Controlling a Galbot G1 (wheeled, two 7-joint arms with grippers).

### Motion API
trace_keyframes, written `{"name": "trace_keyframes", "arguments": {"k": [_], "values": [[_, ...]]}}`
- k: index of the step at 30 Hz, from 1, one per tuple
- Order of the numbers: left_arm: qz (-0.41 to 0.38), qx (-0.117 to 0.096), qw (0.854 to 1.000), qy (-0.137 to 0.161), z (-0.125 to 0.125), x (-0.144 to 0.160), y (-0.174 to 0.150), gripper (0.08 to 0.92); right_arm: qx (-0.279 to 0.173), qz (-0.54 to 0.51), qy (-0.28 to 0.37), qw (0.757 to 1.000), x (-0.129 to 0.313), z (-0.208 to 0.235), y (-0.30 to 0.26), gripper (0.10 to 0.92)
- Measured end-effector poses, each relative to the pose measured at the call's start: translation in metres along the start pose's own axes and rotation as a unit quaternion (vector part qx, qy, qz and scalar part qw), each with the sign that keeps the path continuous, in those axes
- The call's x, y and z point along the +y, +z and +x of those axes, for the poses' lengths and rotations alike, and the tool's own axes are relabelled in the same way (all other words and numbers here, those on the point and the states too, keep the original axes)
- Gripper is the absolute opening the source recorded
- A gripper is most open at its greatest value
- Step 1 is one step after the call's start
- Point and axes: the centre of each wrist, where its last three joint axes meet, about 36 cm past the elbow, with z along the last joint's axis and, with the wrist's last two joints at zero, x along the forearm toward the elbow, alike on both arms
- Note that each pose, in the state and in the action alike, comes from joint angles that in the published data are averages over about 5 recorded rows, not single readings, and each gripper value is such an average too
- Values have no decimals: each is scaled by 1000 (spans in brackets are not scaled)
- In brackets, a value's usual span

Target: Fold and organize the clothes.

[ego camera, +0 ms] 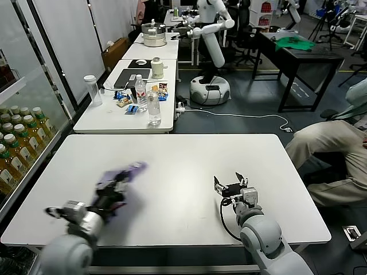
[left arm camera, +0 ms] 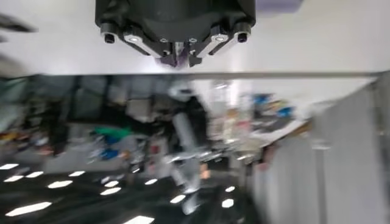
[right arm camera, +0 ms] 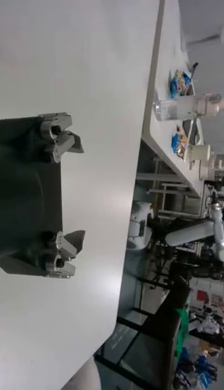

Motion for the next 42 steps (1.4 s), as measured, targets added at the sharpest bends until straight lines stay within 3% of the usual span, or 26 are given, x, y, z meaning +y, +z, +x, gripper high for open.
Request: {"name": "trace_keyframes", "arguments": {"k": [4,7,15,20,32,35,42], "values": [[-11,-38,999,29,0,-28,-7,379,-1,1,0,1000,-2,-1,-1,823],[-29,-59,998,23,4,-28,-12,465,-2,1,-4,1000,0,-3,-2,823],[-84,-80,991,-69,13,27,-12,699,-3,-10,-39,999,21,-9,-7,823],[-98,-82,986,-105,15,49,-8,808,11,-33,-96,995,55,0,-2,823],[-118,-83,979,-142,17,72,3,823,69,-89,-163,980,105,25,13,814],[-119,-83,979,-145,17,73,6,823,80,-104,-160,978,110,24,13,769],[-123,-81,977,-156,18,80,13,823,115,-132,-152,973,122,17,20,571]]}}
